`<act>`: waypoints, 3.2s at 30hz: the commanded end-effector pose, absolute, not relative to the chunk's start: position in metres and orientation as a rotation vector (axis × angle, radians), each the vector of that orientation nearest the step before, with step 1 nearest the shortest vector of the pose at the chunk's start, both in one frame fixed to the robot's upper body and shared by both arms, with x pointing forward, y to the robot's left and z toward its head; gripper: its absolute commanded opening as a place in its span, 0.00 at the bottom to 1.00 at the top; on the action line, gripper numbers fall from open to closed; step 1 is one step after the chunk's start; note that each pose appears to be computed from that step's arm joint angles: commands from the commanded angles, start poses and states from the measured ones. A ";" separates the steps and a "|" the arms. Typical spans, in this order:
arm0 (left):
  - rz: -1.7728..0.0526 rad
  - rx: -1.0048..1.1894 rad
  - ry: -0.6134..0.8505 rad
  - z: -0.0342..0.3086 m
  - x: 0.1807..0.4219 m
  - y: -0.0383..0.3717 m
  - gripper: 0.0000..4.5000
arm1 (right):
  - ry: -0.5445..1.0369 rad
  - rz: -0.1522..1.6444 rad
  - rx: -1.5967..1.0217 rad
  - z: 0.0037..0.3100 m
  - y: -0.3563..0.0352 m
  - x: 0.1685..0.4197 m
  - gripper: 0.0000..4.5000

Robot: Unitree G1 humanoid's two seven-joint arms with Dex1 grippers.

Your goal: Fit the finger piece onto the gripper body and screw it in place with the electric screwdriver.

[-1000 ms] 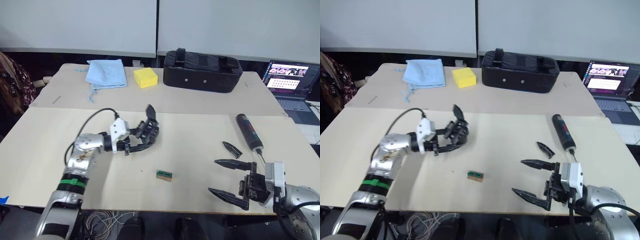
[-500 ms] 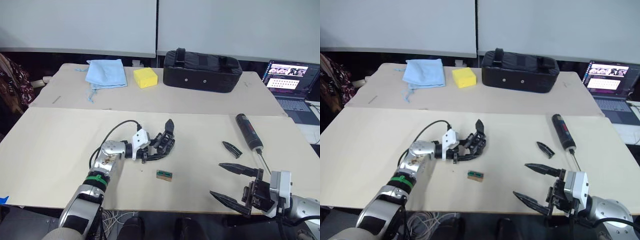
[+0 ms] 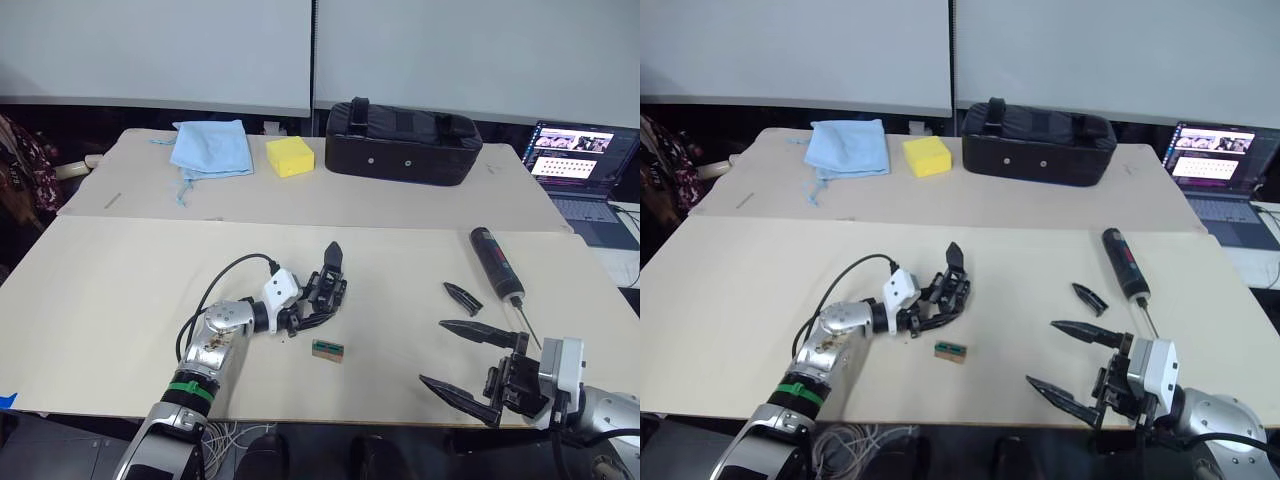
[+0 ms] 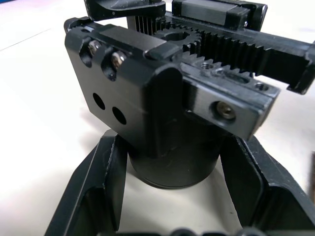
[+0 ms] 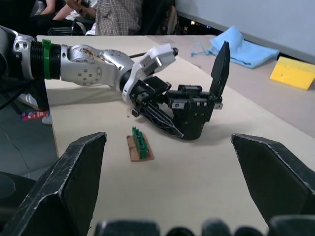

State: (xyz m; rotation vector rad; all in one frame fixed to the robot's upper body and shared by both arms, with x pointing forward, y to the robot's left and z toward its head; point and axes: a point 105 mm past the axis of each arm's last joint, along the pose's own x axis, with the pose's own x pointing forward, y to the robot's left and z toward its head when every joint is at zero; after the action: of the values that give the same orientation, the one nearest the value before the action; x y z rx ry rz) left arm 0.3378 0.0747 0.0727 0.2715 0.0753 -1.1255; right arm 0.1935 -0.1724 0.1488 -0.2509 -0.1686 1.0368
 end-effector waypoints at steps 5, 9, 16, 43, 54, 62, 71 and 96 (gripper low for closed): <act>-1.126 0.260 0.058 0.080 0.334 0.076 0.73 | -0.201 1.041 -0.281 0.157 -0.172 0.195 1.00; -1.103 0.281 0.053 0.080 0.329 0.089 0.98 | -0.195 1.025 -0.279 0.157 -0.175 0.194 1.00; -1.085 0.204 0.081 0.097 0.308 0.158 0.98 | -0.132 0.896 -0.257 0.143 -0.199 0.184 1.00; -1.368 0.199 -0.082 0.198 0.260 0.145 0.98 | 0.604 0.620 -0.410 0.151 -0.287 0.313 1.00; -1.363 0.202 -0.085 0.202 0.257 0.140 0.98 | 0.801 0.679 -0.494 0.116 -0.285 0.354 1.00; -1.357 0.195 -0.073 0.199 0.252 0.139 1.00 | 0.914 0.749 -0.509 0.100 -0.279 0.350 0.75; -1.314 0.132 -0.123 0.208 0.260 0.139 1.00 | 0.731 0.835 -0.506 0.120 -0.259 0.346 0.25; -1.133 -0.577 -0.271 0.284 0.332 0.054 1.00 | -0.502 0.696 -0.604 0.271 -0.084 0.311 0.25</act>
State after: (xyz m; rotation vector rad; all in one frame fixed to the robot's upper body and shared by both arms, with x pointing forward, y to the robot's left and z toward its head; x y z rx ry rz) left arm 0.3357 0.0551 0.2687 -0.5703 -0.2132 -1.1123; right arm 0.3159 -0.0861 0.2591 -0.5930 -0.4389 0.7094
